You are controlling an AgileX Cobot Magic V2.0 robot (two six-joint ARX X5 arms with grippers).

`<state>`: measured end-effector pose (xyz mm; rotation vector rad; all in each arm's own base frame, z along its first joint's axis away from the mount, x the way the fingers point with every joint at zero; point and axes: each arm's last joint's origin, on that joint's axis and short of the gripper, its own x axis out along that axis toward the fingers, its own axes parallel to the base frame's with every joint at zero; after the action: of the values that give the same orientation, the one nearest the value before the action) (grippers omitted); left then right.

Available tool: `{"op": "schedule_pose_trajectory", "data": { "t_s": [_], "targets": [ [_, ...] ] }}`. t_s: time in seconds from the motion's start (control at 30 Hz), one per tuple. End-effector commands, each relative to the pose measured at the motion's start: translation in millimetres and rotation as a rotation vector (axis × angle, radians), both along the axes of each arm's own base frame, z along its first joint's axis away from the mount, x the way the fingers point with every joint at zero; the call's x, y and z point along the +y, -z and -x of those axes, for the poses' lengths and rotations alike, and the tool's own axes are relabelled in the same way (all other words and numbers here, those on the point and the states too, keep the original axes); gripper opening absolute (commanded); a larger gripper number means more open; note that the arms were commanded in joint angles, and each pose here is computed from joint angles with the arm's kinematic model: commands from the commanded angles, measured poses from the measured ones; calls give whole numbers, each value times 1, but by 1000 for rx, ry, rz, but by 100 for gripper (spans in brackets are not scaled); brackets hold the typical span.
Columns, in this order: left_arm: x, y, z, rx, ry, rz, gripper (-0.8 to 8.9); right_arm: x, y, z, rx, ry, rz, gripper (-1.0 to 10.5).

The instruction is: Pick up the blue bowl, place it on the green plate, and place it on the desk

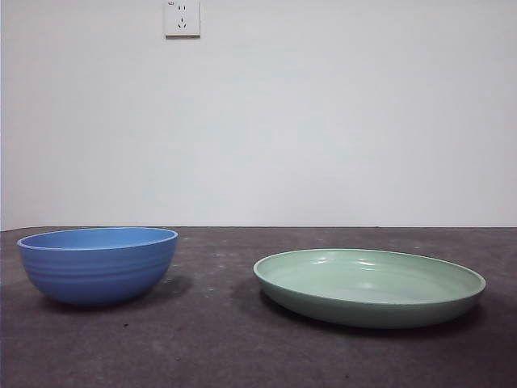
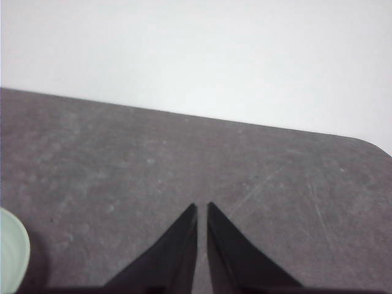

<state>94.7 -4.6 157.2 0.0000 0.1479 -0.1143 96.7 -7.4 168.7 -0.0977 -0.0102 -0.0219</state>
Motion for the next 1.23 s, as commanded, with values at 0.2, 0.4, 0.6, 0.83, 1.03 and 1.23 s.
{"op": "schedule_pose_trajectory", "data": {
  "t_s": [0.2, 0.4, 0.6, 0.83, 1.03, 1.23],
  "targets": [
    [0, 5, -1, 8, -6, 22, 7, 0, 0, 0, -20, -14, -232, 23],
    [1, -9, 0, -15, -51, 79, 9, 2, -9, 1, -33, -75, -356, 23],
    [1, -28, -1, 2, -72, 182, 9, 3, -26, -1, -6, -117, -472, 23],
    [0, -66, -8, 92, -37, 236, 9, 5, -62, -12, 86, -224, -511, 23],
    [-3, -110, -17, 191, 37, 235, 9, 8, -101, -27, 241, -327, -543, 23],
    [-6, -145, -28, 328, 121, 259, 9, 11, -127, -46, 436, -485, -605, 23]
  ]
}}
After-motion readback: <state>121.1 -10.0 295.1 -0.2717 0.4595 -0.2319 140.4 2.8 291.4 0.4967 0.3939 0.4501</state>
